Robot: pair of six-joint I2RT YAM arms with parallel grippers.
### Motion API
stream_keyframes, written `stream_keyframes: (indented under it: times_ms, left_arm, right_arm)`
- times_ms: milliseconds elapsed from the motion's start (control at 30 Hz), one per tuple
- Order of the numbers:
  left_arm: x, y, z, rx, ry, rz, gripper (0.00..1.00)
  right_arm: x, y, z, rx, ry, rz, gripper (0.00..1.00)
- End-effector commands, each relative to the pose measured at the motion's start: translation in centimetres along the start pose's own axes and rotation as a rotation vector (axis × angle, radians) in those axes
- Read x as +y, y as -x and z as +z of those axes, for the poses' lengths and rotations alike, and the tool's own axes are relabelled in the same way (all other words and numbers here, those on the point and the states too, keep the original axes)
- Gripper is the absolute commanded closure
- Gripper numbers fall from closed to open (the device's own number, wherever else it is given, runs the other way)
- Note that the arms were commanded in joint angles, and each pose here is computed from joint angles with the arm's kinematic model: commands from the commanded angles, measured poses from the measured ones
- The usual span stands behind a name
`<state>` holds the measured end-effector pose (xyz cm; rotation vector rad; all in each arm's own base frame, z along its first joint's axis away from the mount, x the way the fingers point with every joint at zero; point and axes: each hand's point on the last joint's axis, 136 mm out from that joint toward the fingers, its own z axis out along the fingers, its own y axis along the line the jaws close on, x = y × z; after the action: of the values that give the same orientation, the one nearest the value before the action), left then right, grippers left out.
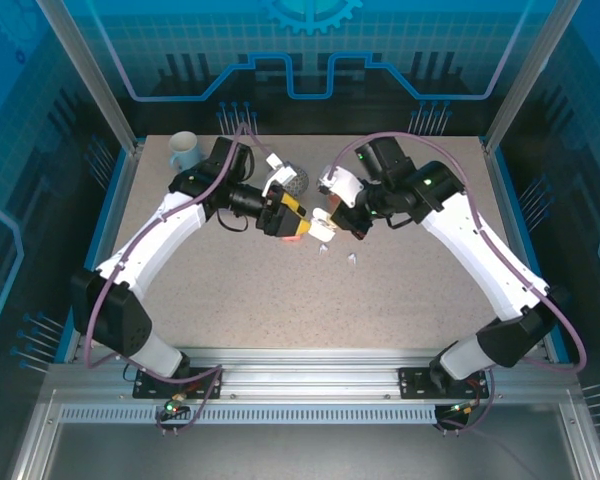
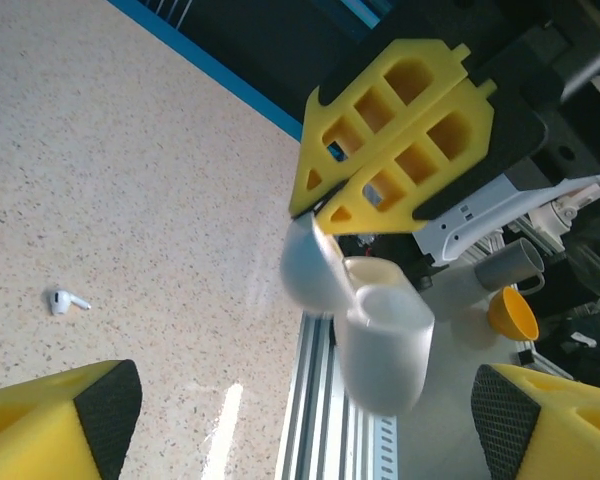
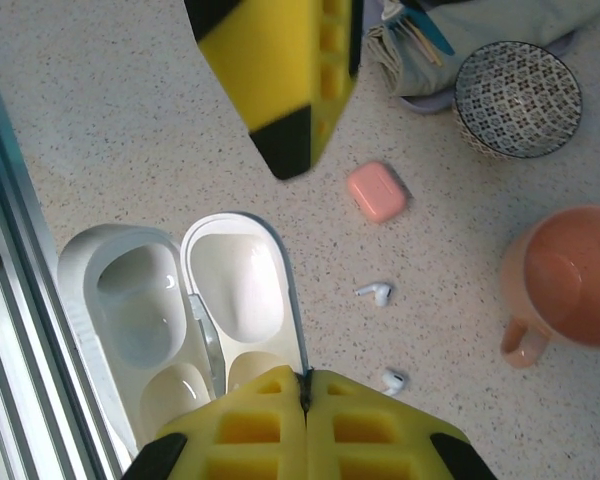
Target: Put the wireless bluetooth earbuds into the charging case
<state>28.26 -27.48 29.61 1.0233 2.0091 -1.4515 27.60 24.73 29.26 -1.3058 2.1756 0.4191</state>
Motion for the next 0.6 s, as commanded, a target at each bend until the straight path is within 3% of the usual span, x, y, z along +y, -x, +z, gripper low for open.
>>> stream_keyframes:
  times_ms: [0,233,567]
  left_arm:
    - [-1.3,-0.2,0.5,0.022,-0.060,0.008,0.14]
    - [-0.8,-1.3,1.1,0.038,-0.073,-0.018,0.32]
    - [-0.6,-1.7,1.3,0.053,-0.084,-0.031,0.40]
  right_arm:
    - [0.5,0.3,0.4,0.038,0.002,-0.046,1.00]
    - [0.5,0.7,1.5,0.060,0.006,-0.063,1.00]
    - [0.1,0.7,1.7,0.071,-0.008,-0.075,1.00]
